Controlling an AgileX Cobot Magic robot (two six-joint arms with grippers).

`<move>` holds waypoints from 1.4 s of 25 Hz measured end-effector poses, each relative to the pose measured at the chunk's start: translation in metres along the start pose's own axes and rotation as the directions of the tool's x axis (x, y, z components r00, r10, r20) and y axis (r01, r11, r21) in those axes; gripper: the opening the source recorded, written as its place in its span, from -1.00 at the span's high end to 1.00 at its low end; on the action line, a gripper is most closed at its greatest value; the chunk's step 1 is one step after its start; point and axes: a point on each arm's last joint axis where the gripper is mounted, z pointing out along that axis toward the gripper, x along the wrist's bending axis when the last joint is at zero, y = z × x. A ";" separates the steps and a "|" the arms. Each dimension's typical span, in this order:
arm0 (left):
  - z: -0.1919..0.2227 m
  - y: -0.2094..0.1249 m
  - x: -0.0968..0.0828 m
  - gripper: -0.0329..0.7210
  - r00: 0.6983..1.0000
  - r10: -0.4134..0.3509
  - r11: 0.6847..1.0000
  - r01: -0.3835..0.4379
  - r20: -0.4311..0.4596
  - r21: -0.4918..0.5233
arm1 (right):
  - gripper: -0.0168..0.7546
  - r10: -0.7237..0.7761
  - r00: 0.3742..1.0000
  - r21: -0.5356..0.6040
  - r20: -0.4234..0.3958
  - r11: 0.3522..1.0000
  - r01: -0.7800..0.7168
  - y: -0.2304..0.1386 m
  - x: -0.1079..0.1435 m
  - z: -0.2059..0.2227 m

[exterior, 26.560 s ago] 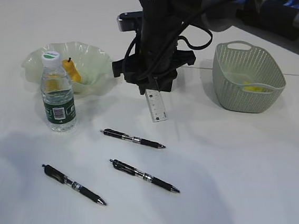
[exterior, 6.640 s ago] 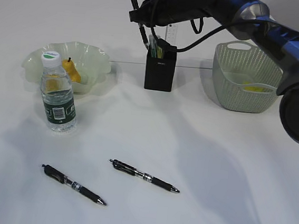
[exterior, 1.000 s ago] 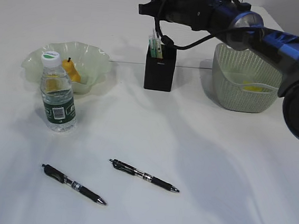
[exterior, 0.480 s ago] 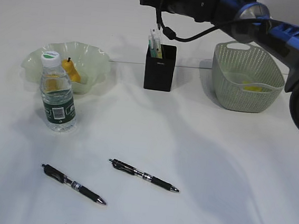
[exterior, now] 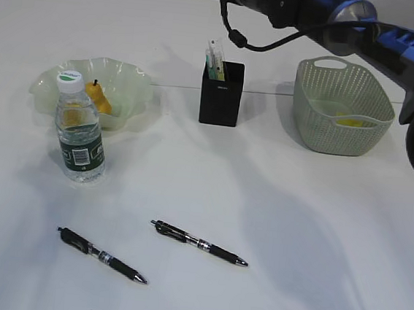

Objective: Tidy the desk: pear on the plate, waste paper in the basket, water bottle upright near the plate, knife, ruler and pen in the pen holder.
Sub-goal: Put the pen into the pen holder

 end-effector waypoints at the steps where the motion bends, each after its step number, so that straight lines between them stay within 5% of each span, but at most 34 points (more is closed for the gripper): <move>1: 0.000 0.000 0.000 -0.15 1.000 0.000 1.000 0.000 0.000 0.000 | 0.77 -0.005 1.000 -0.027 0.005 1.000 0.005 0.004 -0.001 -0.001; 8: 0.000 0.001 0.000 -0.15 1.000 0.000 1.000 0.000 0.000 -0.014 | 0.77 -0.027 0.999 -0.134 0.029 0.991 0.030 0.009 -0.002 0.001; 21: 0.000 0.003 0.000 -0.15 1.000 0.000 1.000 0.000 0.001 -0.030 | 0.77 -0.048 0.998 -0.109 0.032 0.993 0.051 -0.028 0.001 0.012; 29: 0.000 0.003 0.000 -0.15 1.000 0.000 0.999 0.000 0.001 -0.032 | 0.77 -0.032 0.999 0.036 0.007 0.999 0.032 -0.049 0.003 0.013; 35: 0.000 0.003 0.000 -0.15 1.000 0.004 0.999 -0.004 0.000 -0.032 | 0.77 -0.047 0.999 -0.011 0.014 0.999 0.047 -0.042 0.003 0.013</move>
